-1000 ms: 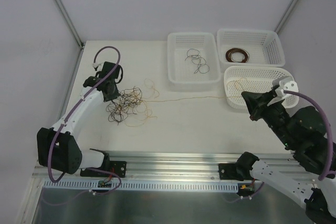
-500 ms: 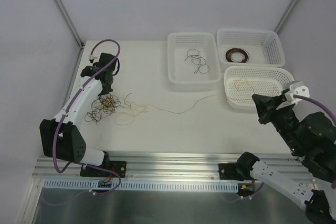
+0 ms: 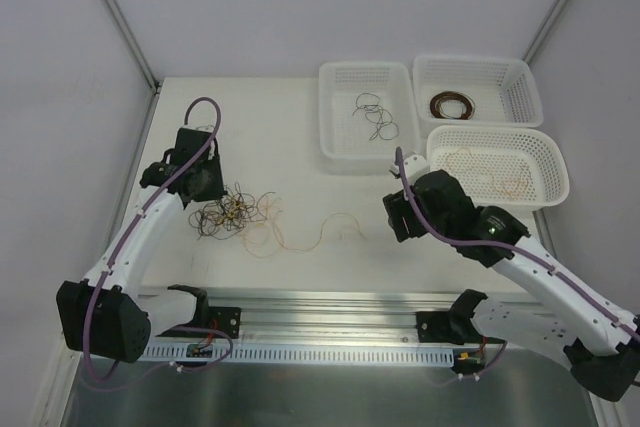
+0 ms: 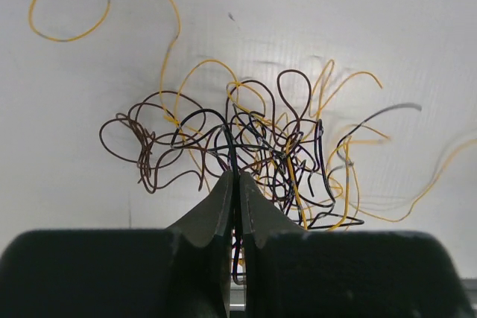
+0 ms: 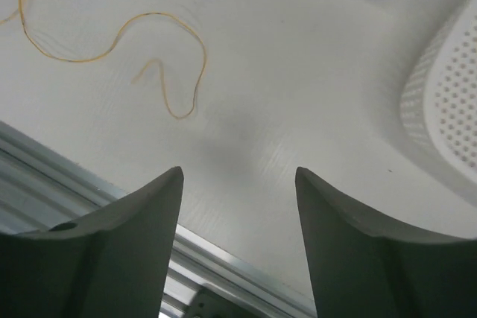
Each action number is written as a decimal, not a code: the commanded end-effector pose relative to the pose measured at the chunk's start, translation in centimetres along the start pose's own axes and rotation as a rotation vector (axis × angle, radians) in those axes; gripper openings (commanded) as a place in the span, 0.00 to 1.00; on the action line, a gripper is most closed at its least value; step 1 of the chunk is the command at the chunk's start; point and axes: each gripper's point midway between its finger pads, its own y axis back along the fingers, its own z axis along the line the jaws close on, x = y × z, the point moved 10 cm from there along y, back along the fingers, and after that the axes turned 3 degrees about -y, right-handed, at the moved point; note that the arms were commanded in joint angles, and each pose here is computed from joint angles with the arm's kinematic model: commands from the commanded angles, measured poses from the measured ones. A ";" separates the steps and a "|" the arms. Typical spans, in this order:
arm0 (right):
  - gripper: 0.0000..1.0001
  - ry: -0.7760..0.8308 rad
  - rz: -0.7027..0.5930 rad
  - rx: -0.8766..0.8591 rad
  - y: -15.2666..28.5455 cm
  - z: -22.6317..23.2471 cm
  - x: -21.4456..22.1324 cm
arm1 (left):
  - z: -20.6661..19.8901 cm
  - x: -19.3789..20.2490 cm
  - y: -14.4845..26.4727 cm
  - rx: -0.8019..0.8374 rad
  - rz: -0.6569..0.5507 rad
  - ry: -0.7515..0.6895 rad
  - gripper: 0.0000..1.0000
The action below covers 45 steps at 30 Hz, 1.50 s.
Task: Untangle the cables
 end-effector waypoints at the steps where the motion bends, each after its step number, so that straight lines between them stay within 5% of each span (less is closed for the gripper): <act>1: 0.72 -0.007 -0.077 -0.225 -1.2 2.3 -2.2 | -1.1 0.0 -0.6 0.178 -0.019 -0.036 0.00; 9: 0.75 0.146 -0.083 -0.579 -6.4 6.7 -5.3 | -1.3 0.5 -0.7 0.228 -0.025 -0.059 0.00; 14: 0.74 0.140 0.008 -0.581 -12.6 8.7 -6.2 | -1.1 0.8 -0.7 0.209 -0.032 -0.060 0.00; 23: 0.68 -0.009 -0.014 -0.702 -21.8 13.4 -6.1 | -1.1 1.0 -0.8 0.214 -0.026 -0.058 0.00; 35: 0.56 -0.077 -0.009 -0.764 -27.0 16.1 -5.7 | -1.2 1.1 -1.0 0.223 -0.013 -0.058 0.00; 38: 0.46 -0.103 0.008 -0.772 -27.5 16.3 -5.6 | -1.1 1.0 -1.1 0.218 -0.016 -0.061 0.00; 42: 0.12 -0.091 0.009 -0.760 -26.5 15.7 -5.0 | -0.9 1.1 -1.1 0.191 -0.021 -0.062 0.00; 45: 0.01 -0.044 -0.017 -0.714 -24.3 14.6 -5.4 | -0.6 1.0 -1.2 0.146 -0.030 -0.060 0.00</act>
